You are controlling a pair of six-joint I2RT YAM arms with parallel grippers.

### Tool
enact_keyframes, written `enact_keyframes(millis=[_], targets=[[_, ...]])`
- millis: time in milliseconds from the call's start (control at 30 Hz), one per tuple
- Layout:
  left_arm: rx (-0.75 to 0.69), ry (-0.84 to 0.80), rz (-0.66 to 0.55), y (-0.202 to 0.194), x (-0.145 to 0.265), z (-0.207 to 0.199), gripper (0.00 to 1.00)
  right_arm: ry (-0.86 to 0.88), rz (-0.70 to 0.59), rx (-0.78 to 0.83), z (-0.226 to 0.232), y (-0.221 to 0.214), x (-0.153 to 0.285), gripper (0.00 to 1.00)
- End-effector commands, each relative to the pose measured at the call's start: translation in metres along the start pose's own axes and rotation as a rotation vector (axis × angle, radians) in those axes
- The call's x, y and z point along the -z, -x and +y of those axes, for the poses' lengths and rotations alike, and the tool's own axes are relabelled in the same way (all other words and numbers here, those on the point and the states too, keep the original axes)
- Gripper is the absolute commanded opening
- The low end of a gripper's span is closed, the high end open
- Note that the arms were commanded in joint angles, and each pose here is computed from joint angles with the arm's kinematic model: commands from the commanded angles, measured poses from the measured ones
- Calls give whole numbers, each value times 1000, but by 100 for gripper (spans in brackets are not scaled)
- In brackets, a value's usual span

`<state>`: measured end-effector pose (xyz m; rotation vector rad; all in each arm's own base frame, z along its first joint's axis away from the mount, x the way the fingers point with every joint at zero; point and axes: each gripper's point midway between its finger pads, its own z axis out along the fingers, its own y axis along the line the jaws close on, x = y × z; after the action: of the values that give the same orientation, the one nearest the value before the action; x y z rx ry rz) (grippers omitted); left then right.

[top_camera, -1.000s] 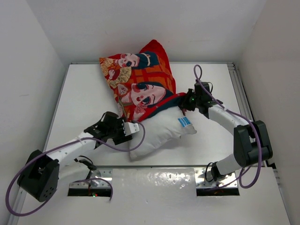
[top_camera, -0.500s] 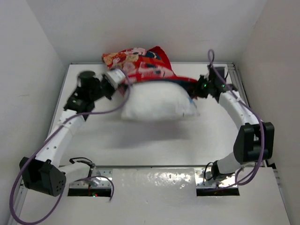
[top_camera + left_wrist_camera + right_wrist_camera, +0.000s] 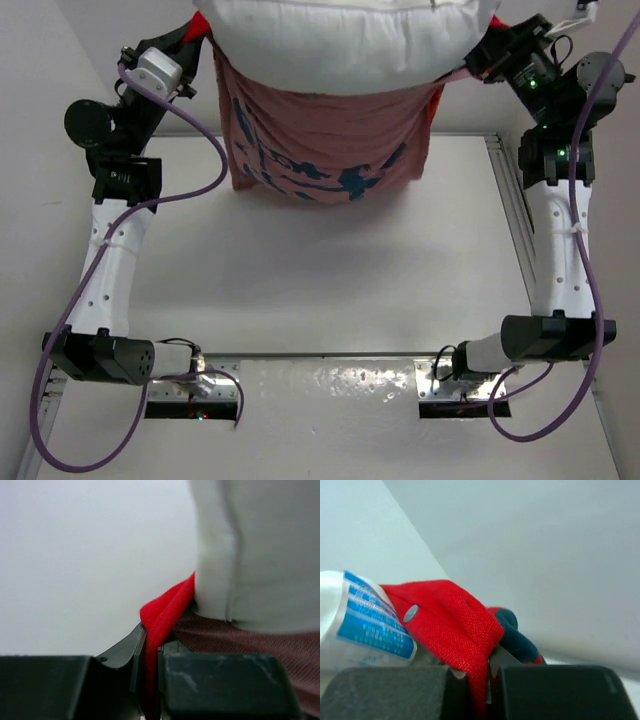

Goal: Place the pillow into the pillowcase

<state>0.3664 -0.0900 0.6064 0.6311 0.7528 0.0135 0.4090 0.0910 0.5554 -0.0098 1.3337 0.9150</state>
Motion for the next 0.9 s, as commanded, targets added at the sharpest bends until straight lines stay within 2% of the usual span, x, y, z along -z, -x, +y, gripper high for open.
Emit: enact_keyframes(millis=[0,33,67,100,133,167,200,233,267,300,367,400,433,467,500,533,567,600,633,667,733,767,800,833,867], targets=[[-325,334,-247,111,11,88,0,3,-437,47,6,116,18,0],[-320,323,-233,108,8,88,0,1,-427,36,2,114,14,0],[-247,270,-156,86,1,74,0,6,-363,11,2,104,6,0],[-197,216,-94,68,-2,62,0,-13,-255,-21,-21,70,-19,0],[-95,150,73,20,-1,43,0,-67,-109,-67,-33,40,-30,0],[21,124,158,-6,2,30,0,-46,77,-111,-32,-8,-43,0],[95,106,242,-25,5,23,0,-115,241,-165,-76,-63,-60,0],[231,52,469,-89,24,-1,0,-149,351,-128,-91,-90,-60,0],[310,33,538,-107,30,-10,0,-213,453,-168,-94,-107,-49,0],[343,22,589,-126,36,-2,0,-271,490,-178,-118,-122,-49,0],[390,60,610,-133,37,12,0,-322,383,-182,-139,-92,-47,0],[343,122,538,-117,23,44,0,-288,271,-219,-117,-53,-42,0],[319,155,477,-98,13,62,0,-156,103,-132,-93,-2,-52,0],[284,201,350,-46,-3,90,0,-123,17,-113,-92,23,-42,0],[260,250,294,-30,-6,112,0,-48,-94,-99,-62,58,-35,0],[216,281,150,16,-14,131,0,77,-243,15,-4,106,-14,0],[203,298,41,60,-14,141,0,102,-330,71,19,137,4,0],[105,293,-109,115,-10,150,0,112,-400,112,38,159,18,0],[114,266,-164,137,-9,145,0,152,-467,186,80,181,41,0],[106,169,-190,157,-9,128,0,135,-498,246,88,187,51,0],[230,44,-129,145,-10,99,0,74,-513,209,70,170,59,0],[372,-65,-27,95,-17,66,0,66,-463,149,56,145,47,0],[419,-108,8,90,-10,43,0,50,-412,79,39,122,35,0],[538,-137,133,19,-2,14,0,-15,-232,-46,-10,62,1,0],[571,-159,161,10,4,-4,0,-48,-119,-69,-33,30,-15,0]])
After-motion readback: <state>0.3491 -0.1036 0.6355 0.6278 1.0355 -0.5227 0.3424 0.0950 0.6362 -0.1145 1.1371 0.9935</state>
